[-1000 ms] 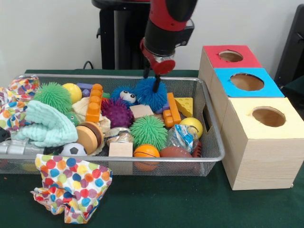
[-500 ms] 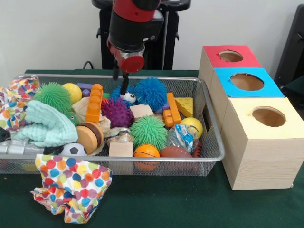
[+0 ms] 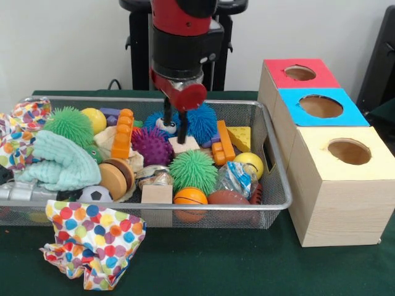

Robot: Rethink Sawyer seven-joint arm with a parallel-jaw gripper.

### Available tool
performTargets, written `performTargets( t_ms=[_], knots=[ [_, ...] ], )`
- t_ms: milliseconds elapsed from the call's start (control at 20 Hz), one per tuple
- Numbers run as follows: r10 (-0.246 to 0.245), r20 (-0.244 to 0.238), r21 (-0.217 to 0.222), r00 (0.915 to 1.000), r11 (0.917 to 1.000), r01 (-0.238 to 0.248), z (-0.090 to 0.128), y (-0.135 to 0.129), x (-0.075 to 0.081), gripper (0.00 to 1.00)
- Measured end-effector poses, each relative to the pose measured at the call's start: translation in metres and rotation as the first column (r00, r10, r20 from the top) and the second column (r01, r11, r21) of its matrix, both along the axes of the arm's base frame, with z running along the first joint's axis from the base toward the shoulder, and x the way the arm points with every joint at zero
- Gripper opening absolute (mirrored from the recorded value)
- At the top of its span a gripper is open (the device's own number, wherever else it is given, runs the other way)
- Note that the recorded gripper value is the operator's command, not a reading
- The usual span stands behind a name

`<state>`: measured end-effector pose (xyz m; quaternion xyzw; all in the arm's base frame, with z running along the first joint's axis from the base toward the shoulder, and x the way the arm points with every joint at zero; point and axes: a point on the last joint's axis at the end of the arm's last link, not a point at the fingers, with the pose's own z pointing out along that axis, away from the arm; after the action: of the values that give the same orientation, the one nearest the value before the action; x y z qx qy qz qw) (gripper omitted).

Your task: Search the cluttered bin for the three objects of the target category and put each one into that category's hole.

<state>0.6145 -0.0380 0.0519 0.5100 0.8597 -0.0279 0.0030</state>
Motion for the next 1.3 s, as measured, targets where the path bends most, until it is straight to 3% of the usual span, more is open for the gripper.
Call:
performTargets(
  t_ms=[200, 400, 600, 1000, 1150, 1300],
  knots=[
    [0.003, 0.063, 0.082, 0.998, 0.9966, -0.009, -0.01, 0.01, 0.021, 1.0],
    [0.034, 0.118, 0.102, 0.9924, 0.9937, -0.047, -0.016, 0.019, 0.033, 1.0],
    [0.095, 0.17, 0.095, 0.981, 0.9892, -0.112, -0.025, 0.032, 0.039, 1.0],
    [0.217, 0.235, 0.059, 0.9475, 0.9697, -0.237, -0.057, 0.049, 0.044, 1.0],
    [0.257, 0.232, 0.042, 0.938, 0.9608, -0.274, -0.071, 0.049, 0.042, 1.0],
    [0.274, 0.229, 0.033, 0.934, 0.9567, -0.289, -0.077, 0.048, 0.041, 1.0]
  ],
)
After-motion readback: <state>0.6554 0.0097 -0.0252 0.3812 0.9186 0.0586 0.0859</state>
